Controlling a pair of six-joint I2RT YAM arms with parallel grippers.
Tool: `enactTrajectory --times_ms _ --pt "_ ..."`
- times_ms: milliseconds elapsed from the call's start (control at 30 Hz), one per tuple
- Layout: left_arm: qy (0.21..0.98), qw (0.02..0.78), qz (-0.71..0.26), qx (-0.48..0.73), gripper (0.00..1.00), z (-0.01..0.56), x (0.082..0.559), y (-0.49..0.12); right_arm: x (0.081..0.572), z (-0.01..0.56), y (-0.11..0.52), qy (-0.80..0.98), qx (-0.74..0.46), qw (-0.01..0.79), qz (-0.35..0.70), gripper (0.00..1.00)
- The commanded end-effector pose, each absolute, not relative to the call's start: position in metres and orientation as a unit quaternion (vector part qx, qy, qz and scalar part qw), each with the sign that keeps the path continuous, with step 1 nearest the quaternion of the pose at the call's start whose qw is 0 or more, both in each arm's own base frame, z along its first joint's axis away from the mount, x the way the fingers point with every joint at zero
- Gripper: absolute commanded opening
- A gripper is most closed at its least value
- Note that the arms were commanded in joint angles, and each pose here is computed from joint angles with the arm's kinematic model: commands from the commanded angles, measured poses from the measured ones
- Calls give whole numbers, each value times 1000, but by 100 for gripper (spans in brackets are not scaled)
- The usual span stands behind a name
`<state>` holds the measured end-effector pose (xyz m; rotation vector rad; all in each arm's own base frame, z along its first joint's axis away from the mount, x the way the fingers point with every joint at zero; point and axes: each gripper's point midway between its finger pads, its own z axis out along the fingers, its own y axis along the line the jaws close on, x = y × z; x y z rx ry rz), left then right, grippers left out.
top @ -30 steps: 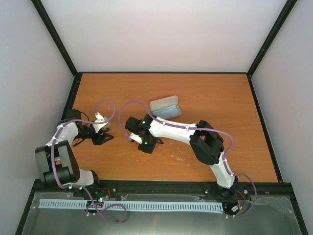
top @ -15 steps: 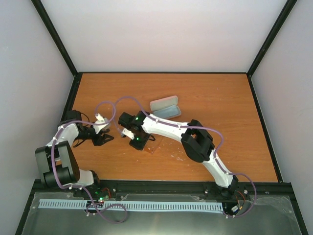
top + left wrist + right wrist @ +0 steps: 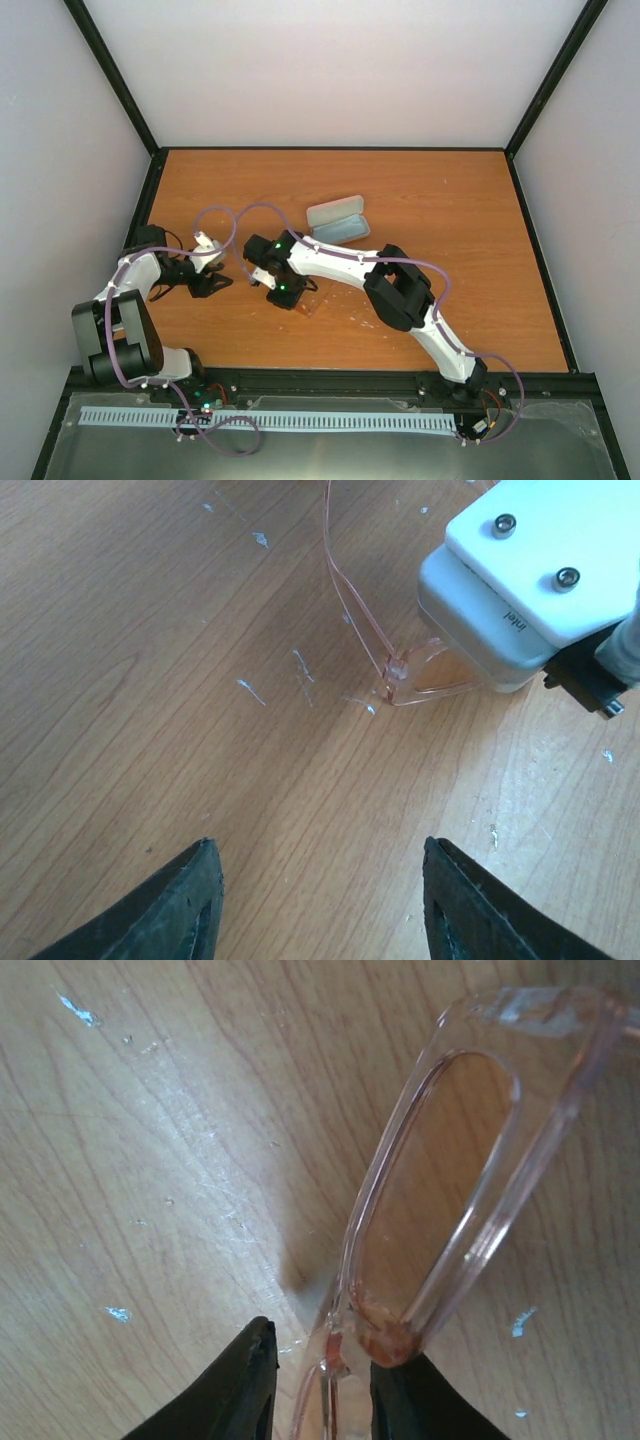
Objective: Organize the sunglasses
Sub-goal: Pick up the sunglasses from the center of the board.
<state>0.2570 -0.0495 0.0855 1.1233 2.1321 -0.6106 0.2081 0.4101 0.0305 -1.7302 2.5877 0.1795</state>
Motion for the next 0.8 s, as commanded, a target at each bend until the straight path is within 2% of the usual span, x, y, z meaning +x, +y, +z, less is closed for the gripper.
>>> enactTrajectory --times_ms 0,133,233,367,533,767 --pt "804 339 -227 432 55 93 261 -51 202 15 408 830 -555 -7 54 24" --pt "800 348 -234 428 55 99 264 -53 206 17 410 832 -553 -1 52 9" --pt "789 363 -251 427 55 112 265 -58 211 33 415 836 -544 14 67 3" --pt "774 393 -281 408 55 141 272 -66 233 87 423 851 -507 57 124 3" --pt "755 444 -289 386 52 182 287 -69 263 164 418 862 -431 97 249 3" --pt "696 549 -249 389 55 256 303 -70 286 251 395 820 -316 97 467 3"
